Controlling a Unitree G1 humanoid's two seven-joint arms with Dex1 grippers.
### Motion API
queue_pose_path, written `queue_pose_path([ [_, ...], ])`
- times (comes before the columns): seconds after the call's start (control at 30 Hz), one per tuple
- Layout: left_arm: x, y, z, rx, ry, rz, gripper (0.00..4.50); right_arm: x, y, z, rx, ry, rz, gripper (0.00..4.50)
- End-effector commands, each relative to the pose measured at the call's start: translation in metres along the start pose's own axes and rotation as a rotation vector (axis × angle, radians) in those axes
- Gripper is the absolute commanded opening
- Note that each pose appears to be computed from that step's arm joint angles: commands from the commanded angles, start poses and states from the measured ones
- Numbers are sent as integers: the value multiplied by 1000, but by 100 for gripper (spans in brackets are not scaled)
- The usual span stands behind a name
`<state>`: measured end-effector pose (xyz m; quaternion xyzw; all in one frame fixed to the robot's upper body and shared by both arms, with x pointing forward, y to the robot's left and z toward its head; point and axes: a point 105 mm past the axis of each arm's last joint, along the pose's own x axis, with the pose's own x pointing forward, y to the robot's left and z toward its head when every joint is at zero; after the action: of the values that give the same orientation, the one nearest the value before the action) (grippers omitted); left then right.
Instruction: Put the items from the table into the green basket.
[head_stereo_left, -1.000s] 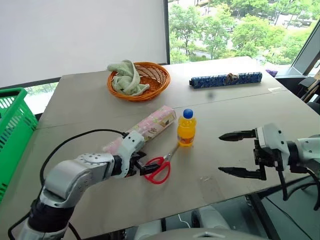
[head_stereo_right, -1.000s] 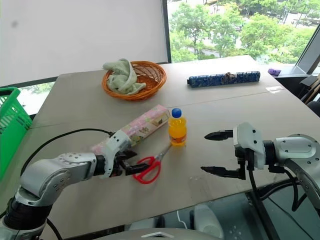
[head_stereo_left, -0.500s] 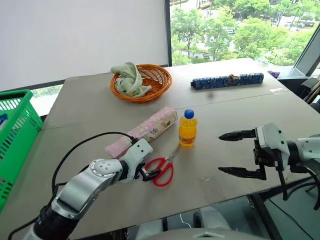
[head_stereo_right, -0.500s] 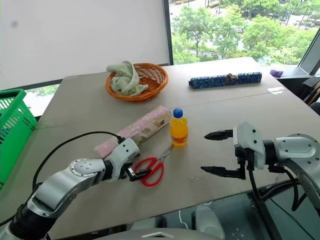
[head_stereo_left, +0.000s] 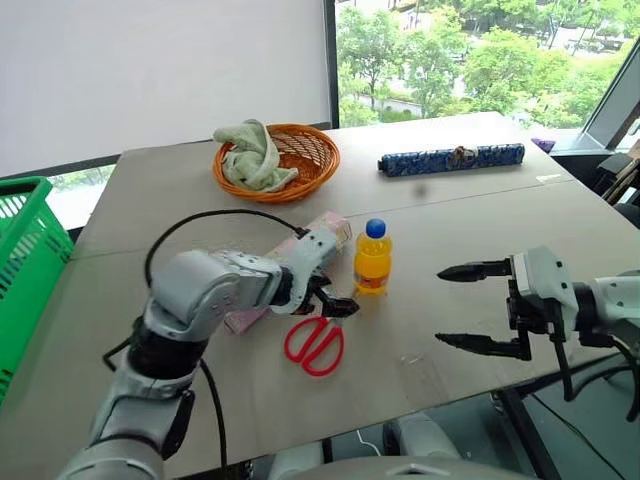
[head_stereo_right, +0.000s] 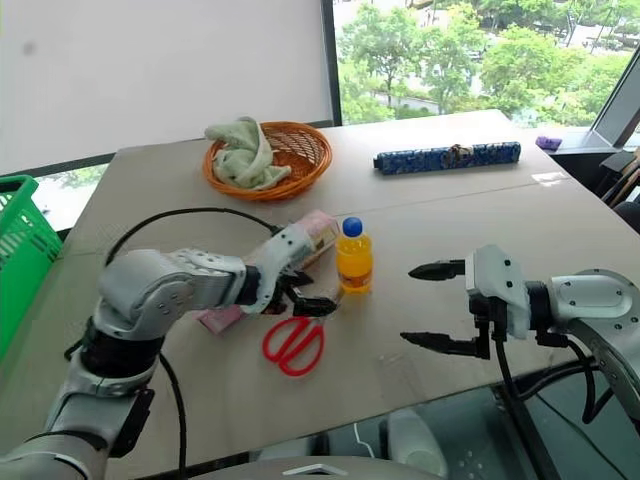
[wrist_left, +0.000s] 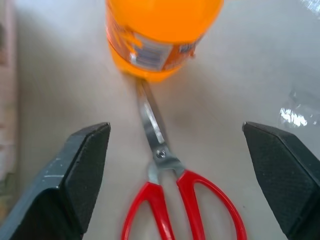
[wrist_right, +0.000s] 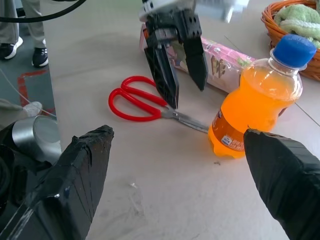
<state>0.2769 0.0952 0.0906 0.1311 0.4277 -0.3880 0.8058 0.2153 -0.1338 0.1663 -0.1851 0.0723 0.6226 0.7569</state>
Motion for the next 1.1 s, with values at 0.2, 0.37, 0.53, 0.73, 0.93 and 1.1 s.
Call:
queue_pose_path([
  [0.2,10,16,-17,45,149,131,290,-5,2,10,-44,-12,-27,450],
  [0.37,19,8,-29,56,195,97,84,-4,3,10,-41,-12,-25,450],
  [0.53,26,9,-41,57,222,68,8,-4,2,10,-41,-14,-19,450],
  [0.73,6,8,-30,-20,117,-36,8,-3,2,10,-42,-13,-19,450],
  [0.93,-48,18,-34,-57,36,-85,8,-3,1,10,-46,-15,-20,450],
  [1.1,-91,14,-41,-53,-43,-140,8,0,-1,11,-52,-22,-9,450],
])
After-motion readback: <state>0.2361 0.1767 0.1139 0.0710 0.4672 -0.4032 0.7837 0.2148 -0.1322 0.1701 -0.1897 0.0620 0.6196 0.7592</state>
